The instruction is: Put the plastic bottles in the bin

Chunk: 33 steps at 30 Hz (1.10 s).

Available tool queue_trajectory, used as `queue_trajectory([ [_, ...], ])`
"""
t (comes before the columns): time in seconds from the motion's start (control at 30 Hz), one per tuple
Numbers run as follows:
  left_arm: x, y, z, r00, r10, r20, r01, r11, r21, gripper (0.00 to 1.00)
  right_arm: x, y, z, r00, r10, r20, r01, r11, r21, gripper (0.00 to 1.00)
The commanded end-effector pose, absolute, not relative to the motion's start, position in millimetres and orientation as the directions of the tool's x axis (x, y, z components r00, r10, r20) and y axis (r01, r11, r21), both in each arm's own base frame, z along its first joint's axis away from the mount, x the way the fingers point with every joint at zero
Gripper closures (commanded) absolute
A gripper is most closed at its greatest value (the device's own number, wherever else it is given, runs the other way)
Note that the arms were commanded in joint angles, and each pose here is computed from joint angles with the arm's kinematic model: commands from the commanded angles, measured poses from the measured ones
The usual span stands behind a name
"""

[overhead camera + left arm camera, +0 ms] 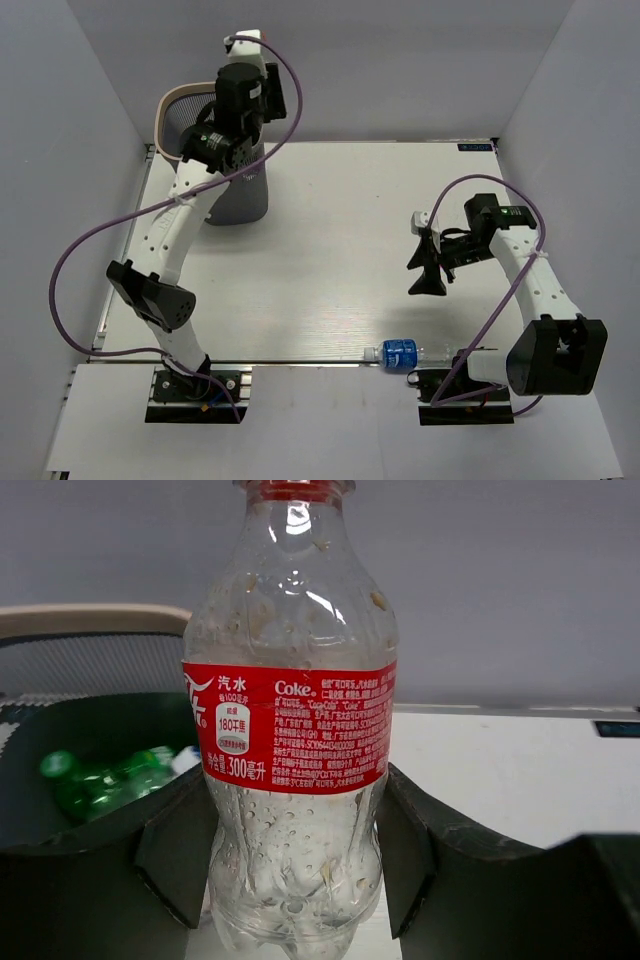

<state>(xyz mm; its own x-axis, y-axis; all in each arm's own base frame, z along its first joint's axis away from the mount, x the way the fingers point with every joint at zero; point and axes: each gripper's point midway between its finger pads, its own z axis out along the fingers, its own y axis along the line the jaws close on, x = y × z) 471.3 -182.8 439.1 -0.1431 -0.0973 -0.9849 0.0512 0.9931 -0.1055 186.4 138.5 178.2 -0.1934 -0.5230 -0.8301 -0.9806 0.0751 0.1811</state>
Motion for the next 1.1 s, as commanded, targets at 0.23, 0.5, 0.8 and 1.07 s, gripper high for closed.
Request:
queue_trajectory([
  [0.23, 492.9, -76.9, 381.7, -0.250, -0.161, -0.955, -0.217, 0.970, -0.107, 0.25, 147.3, 164.9, 179.6, -0.162, -0.493, -0.855, -0.973, -0.063, 0.221, 0.16],
  [0.5, 488.5, -99.5, 419.8, -0.192, -0.124, -0.973, -0.007, 0.992, -0.125, 0.00, 124.6, 166.9, 158.9, -0.079, -0.573, -0.816, -0.962, -0.170, 0.213, 0.10],
  [0.8, 412.7, -205.5, 414.2, -0.195, -0.072, -0.978, 0.595, 0.784, -0.176, 0.00, 74.1, 157.5, 114.6, 0.181, -0.627, -0.757, -0.887, -0.436, 0.149, 0.10],
  [1.07, 334.3, -208.6, 345.8, -0.333, -0.086, -0.939, 0.625, 0.726, -0.288, 0.00, 104.7, 166.5, 78.1, 0.234, -0.707, -0.668, -0.950, -0.312, -0.002, 0.11],
])
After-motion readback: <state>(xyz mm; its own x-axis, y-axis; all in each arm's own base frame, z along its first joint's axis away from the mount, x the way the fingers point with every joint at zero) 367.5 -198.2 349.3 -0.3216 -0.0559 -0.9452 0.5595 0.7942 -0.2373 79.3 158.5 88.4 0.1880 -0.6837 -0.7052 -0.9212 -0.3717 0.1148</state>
